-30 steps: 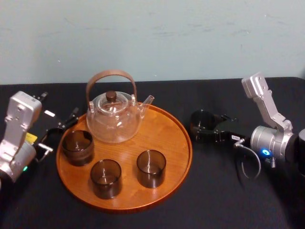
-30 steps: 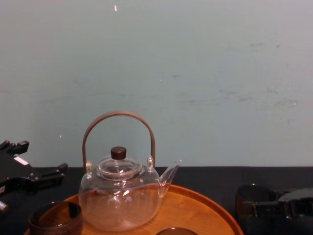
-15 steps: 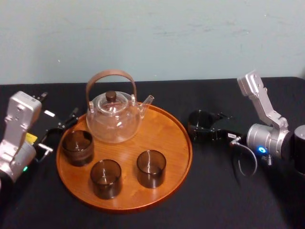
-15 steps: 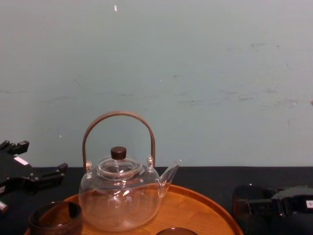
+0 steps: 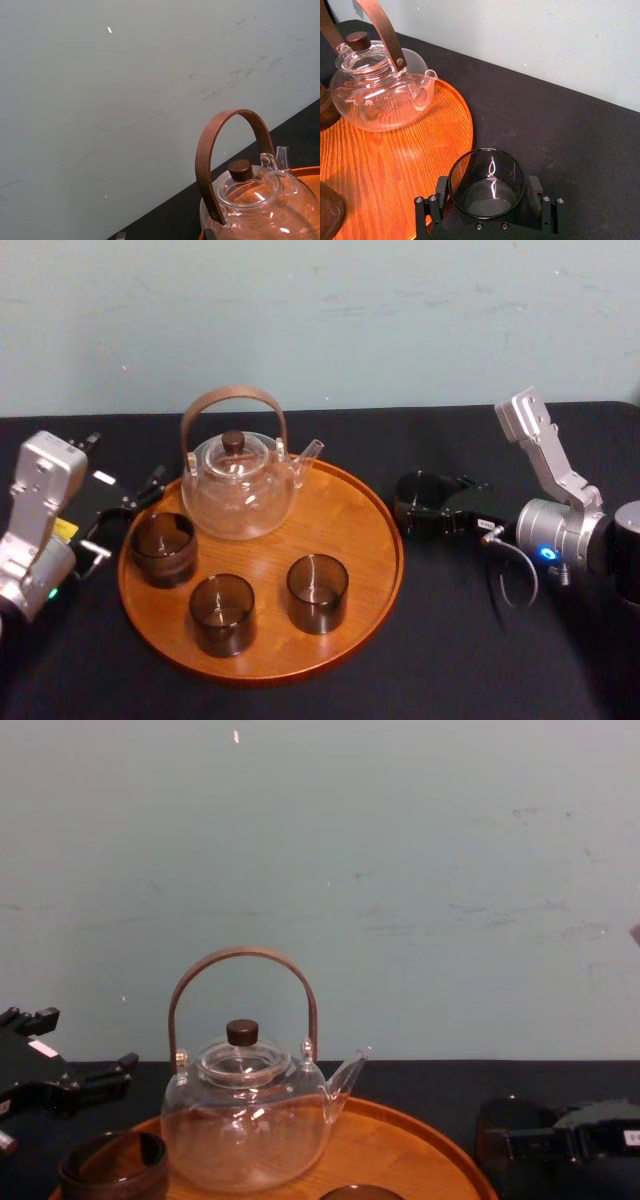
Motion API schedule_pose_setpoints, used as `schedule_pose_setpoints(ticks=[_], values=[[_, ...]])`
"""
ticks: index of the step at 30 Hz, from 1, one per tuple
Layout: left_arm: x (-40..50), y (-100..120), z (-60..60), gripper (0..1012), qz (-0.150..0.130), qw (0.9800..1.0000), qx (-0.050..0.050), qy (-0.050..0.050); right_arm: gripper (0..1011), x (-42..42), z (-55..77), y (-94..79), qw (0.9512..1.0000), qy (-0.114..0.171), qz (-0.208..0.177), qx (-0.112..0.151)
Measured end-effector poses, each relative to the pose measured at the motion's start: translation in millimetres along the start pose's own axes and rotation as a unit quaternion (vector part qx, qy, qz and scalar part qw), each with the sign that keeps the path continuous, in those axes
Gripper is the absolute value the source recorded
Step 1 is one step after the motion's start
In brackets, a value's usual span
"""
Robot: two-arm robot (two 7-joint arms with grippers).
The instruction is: Pick up the glass from the table and place it on the tray.
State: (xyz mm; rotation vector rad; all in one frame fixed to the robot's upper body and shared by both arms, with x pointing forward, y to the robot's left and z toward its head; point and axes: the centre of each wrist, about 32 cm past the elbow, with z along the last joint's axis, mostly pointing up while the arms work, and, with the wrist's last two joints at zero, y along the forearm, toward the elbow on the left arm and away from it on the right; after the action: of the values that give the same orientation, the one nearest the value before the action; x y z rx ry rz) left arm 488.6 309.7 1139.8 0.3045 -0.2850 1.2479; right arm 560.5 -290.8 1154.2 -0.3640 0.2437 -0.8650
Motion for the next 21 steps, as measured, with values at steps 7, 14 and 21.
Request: schedule_pose_setpoints(ticks=[7,14,21], values=[[0.0,0.0,0.0,1001,0.0,1.0,0.0,0.0,909,0.2,0.0,-0.3,1.0,0.001,0.0,0.001],[0.0,0.0,0.0,1001,0.0,1.0,0.0,0.0,907,0.3,-0.1,-0.6,1.0,0.002,0.001,0.001],[0.0,0.0,0.0,1001,0.0,1.0,0.0,0.0,907,0.3,-0.1,-0.7,1.0,0.002,0.001,0.001]])
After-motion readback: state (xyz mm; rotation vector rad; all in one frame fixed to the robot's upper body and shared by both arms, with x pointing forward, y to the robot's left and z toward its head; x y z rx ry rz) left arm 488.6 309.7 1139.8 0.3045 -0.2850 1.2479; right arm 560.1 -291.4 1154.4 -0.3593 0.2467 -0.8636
